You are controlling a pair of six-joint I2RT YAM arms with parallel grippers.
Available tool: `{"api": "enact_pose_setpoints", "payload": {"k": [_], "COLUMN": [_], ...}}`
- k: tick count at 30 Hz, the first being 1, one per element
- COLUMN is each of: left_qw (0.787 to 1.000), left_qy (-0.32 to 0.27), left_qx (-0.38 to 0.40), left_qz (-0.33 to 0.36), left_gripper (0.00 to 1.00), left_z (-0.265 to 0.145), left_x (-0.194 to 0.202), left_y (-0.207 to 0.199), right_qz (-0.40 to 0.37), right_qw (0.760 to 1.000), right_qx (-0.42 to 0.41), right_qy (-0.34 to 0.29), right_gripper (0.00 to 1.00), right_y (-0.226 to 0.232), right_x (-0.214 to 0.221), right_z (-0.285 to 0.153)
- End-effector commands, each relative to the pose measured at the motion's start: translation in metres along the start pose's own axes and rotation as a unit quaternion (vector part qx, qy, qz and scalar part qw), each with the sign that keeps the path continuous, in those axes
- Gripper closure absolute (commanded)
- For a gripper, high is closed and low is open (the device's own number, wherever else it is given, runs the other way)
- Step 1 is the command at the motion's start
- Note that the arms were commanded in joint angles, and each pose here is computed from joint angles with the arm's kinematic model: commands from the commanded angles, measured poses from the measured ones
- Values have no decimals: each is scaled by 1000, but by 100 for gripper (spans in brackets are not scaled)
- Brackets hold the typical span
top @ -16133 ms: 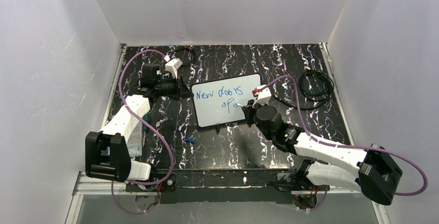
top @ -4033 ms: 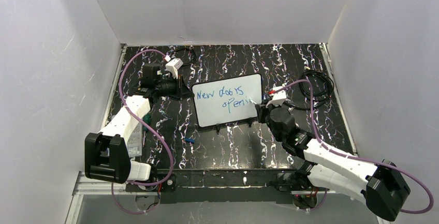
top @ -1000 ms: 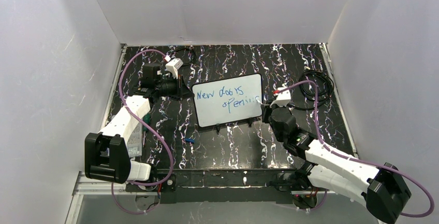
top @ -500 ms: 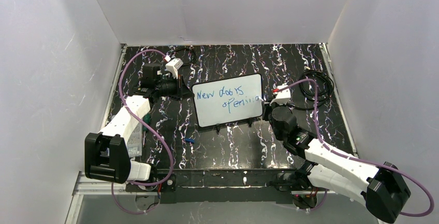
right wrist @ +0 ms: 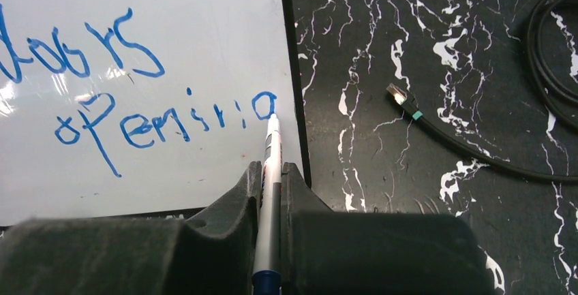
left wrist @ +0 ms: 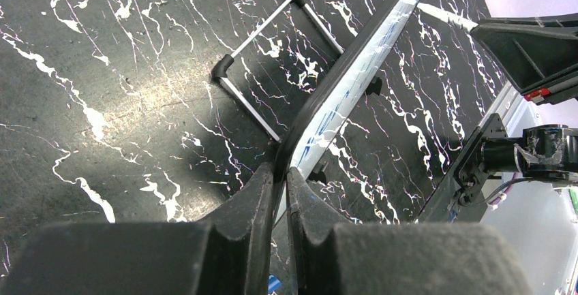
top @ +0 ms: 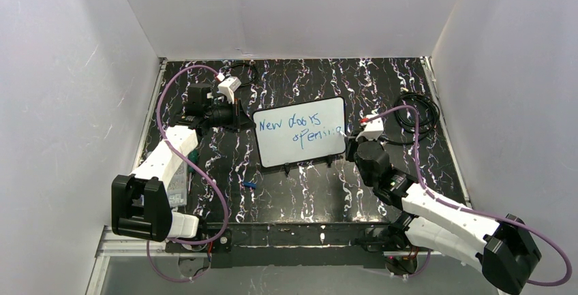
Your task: Write a sentence on the whiteboard
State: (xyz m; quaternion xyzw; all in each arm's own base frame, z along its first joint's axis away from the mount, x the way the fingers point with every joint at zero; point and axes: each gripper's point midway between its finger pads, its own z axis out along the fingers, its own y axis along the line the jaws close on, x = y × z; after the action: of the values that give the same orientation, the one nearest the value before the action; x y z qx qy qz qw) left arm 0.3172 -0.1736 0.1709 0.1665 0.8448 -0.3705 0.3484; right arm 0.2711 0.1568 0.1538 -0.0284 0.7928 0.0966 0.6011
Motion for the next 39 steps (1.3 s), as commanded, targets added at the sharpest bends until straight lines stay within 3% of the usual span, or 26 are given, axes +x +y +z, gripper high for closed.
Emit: {"api": "enact_pose_setpoints", "payload": {"k": [1, 20, 32, 39], "left_qw": [1000, 1000, 1000, 1000], "left_qy": [-11, -11, -11, -12], "left_qx": [18, 17, 17, 17], "left_qz": [15, 15, 16, 16], "left_gripper": [100, 100, 100, 100], "left_z": [-7, -7, -7, -7], "left_x": [-5, -6, -6, -6], "left_y": [-14, -14, -14, -14], "right_qz": [16, 25, 78, 63], "right_qw": [1000, 998, 994, 995], "right_qx": [5, -13, -67, -56], "right_qy": [8, 52, -29, -47], "right_gripper": [99, 99, 99, 99], "right_y": [-3, 5, 23, 23], "right_x": [7, 35, -14, -28], "right_z": [-2, 0, -9, -3]}}
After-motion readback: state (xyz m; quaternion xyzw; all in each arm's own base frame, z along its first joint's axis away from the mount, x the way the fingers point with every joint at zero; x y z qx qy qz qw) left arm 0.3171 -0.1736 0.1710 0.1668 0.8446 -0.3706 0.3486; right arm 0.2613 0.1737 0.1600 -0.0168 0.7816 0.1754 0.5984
